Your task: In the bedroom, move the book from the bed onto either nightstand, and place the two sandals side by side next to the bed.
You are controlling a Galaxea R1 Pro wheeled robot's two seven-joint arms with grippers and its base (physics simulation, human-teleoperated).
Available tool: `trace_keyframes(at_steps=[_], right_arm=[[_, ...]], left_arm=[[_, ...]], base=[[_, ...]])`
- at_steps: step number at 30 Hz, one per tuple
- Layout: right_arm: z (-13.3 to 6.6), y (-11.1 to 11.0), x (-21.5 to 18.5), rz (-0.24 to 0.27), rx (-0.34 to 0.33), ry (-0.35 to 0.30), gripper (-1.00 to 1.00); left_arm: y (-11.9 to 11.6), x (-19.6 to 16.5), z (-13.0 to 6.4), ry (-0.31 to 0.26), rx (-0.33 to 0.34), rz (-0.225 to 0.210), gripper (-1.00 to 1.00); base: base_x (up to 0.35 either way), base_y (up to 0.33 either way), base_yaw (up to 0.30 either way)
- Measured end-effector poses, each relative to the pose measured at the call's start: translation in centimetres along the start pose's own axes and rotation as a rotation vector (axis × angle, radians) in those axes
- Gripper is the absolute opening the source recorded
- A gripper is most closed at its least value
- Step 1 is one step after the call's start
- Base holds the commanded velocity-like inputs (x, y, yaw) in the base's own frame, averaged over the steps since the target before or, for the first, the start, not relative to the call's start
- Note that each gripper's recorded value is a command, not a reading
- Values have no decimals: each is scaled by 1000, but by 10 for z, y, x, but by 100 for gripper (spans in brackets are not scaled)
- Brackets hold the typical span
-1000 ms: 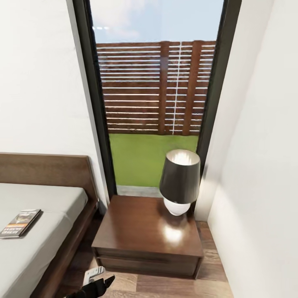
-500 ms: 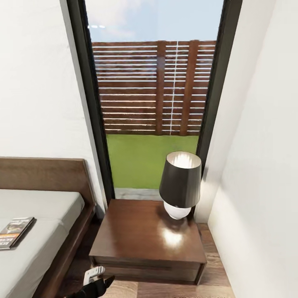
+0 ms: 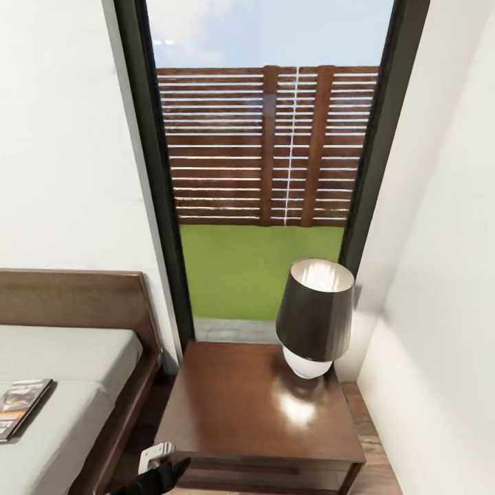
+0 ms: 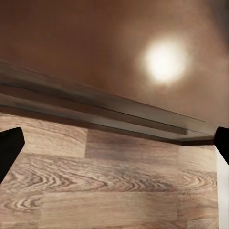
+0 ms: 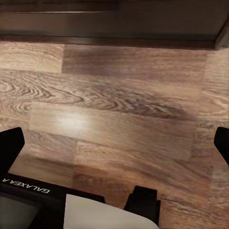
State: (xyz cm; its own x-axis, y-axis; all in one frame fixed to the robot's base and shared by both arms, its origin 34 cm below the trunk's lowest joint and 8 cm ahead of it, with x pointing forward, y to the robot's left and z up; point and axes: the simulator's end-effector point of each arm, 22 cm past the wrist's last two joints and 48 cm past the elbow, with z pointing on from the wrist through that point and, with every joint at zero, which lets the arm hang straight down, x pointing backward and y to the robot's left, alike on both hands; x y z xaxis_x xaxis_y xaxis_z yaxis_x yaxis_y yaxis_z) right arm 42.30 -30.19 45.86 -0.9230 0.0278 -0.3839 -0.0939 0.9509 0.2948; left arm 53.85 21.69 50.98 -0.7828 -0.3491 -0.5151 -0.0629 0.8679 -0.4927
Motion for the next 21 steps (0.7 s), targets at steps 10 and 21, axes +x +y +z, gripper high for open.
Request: trace_keyframes(at_steps=[10,21], right_arm=[[0,0,0,0,0,0,100],[0,0,0,0,0,0,100]], left_arm=[[0,0,0,1,0,1,100],[0,0,0,1,0,1,100]], base=[[166,24,0],[152,39,0]])
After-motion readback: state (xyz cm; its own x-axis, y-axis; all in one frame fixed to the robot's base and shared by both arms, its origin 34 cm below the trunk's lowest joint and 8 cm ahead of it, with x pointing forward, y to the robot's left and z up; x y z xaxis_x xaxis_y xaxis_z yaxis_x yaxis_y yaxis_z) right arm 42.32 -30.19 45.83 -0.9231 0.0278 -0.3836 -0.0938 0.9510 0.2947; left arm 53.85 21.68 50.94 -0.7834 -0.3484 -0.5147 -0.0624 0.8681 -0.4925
